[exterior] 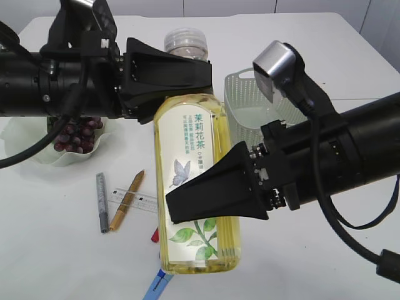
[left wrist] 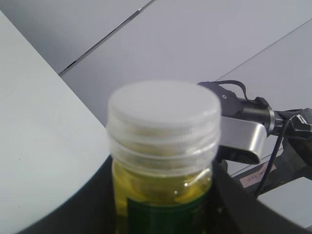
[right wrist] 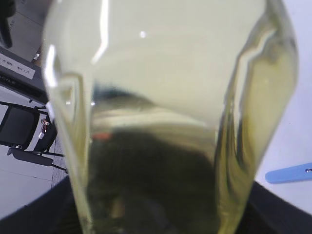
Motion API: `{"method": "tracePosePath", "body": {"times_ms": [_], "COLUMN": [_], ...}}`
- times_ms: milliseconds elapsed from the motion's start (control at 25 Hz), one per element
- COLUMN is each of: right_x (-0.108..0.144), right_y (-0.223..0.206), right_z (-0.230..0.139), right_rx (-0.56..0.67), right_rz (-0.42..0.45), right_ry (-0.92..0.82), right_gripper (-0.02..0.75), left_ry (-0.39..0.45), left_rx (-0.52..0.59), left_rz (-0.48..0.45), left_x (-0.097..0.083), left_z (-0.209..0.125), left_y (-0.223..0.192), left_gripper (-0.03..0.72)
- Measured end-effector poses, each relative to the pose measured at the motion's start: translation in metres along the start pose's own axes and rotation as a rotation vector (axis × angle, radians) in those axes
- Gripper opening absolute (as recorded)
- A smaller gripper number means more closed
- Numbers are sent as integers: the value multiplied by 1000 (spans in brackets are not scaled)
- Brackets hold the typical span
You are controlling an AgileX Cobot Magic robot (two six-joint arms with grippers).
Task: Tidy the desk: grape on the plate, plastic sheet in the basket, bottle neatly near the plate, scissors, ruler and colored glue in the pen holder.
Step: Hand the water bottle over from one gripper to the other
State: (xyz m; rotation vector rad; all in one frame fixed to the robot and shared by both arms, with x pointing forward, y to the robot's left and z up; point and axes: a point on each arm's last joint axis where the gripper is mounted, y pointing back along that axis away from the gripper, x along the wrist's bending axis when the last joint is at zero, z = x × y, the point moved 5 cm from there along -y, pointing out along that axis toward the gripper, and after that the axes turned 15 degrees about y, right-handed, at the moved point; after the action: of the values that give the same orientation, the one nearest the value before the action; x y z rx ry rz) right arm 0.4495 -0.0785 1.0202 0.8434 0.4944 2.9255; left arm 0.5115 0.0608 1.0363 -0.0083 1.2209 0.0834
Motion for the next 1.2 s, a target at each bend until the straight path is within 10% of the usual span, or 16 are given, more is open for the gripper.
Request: {"method": "tracePosePath", "body": {"times_ms": [1200], "right_x": [-2], "right_y": [0], "right_z": [7], "right_rx": [-43], "right_rz": [-13], "right_ry": [-78], "right_gripper": [659], "left_ry": [-5], "left_rx": [24], "left_rz": [40], "left_x": [7], "left_z": [-3], "left_y": [2], "left_gripper": [275]}}
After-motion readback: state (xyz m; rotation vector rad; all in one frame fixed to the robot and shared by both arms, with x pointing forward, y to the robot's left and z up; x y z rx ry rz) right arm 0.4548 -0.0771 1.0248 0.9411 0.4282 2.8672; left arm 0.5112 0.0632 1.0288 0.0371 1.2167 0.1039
